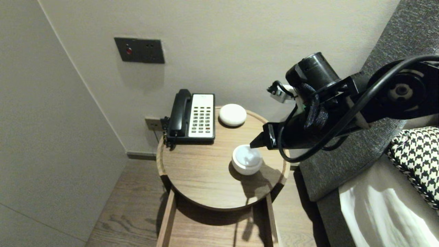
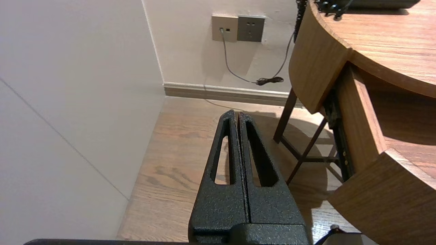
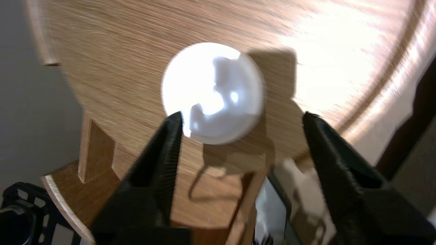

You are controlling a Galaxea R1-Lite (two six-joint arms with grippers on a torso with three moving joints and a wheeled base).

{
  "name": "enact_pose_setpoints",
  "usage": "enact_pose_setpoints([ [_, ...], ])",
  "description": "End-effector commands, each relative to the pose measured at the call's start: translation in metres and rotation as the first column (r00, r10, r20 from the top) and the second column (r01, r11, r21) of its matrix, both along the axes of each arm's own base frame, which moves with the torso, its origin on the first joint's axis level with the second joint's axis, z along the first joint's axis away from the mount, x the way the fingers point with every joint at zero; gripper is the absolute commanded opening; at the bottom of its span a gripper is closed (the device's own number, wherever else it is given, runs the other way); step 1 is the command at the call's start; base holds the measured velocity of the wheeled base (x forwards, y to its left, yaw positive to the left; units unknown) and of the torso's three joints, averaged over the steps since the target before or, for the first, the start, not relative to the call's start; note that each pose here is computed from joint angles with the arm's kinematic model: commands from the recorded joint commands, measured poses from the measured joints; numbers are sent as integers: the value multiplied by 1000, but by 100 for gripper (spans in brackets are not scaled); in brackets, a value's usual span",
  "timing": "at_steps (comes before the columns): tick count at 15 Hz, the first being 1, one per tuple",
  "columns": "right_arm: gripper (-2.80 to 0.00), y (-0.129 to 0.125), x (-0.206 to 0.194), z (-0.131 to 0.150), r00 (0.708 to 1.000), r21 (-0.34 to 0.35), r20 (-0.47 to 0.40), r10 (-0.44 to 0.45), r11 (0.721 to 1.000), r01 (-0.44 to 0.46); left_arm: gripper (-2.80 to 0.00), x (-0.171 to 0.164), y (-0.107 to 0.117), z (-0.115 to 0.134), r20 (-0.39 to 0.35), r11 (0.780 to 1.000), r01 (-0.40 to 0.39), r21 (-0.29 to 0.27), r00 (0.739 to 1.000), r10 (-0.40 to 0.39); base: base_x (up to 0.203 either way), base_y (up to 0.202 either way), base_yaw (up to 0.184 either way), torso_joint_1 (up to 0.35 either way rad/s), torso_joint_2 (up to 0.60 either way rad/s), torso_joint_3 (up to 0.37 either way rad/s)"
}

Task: Put the remote controls on the table in the drawer one by one

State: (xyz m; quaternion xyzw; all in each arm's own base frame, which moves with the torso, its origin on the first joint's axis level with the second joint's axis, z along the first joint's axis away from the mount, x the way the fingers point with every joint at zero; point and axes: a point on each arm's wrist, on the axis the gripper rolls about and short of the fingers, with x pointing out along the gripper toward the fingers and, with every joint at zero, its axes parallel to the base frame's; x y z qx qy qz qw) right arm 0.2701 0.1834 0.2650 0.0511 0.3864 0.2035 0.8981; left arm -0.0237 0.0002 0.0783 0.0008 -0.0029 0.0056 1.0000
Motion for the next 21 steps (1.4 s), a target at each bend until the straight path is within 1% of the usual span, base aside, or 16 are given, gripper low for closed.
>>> enact_pose_setpoints([
  [1, 0, 10, -10, -3, 999, -9, 39, 13, 1000, -13, -280, 0, 0, 0, 0, 1000, -1, 0, 1000, 1, 0, 0, 0, 0, 0, 0],
  [3, 0, 21, -13, -8, 996, -22, 82, 24, 1000, -22, -280, 0, 0, 0, 0, 1000, -1, 1, 1000, 1, 0, 0, 0, 0, 0, 0],
  [6, 0, 28, -12, -14, 994, -31, 99, 46, 999, -43, -280, 0, 0, 0, 0, 1000, -1, 1, 1000, 1, 0, 0, 0, 0, 0, 0],
  [8, 0, 29, -11, -16, 994, -45, 103, 45, 998, -40, -280, 0, 0, 0, 0, 1000, -1, 0, 1000, 1, 0, 0, 0, 0, 0, 0],
  [10, 0, 33, -5, -24, 993, -79, 114, 26, 997, -17, -280, 0, 0, 0, 0, 1000, -1, 0, 1000, 1, 0, 0, 0, 0, 0, 0],
  [12, 0, 37, 2, -29, 991, -77, 136, 9, 997, 1, -280, 0, 0, 0, 0, 1000, -1, 0, 1000, 1, 0, 0, 0, 0, 0, 0],
  [14, 0, 39, 4, -29, 988, -64, 152, 9, 998, 1, -280, 0, 0, 0, 0, 1000, -1, 0, 1000, 1, 0, 0, 0, 0, 0, 0],
  [19, 0, 39, 4, -30, 989, -66, 150, 8, 998, 2, -280, 0, 0, 0, 0, 1000, -1, 0, 1000, 1, 0, 0, 0, 0, 0, 0],
  [21, 0, 42, 7, -36, 991, -77, 137, 10, 997, 1, -280, 0, 0, 0, 0, 1000, -1, 0, 1000, 1, 0, 0, 0, 0, 0, 0],
])
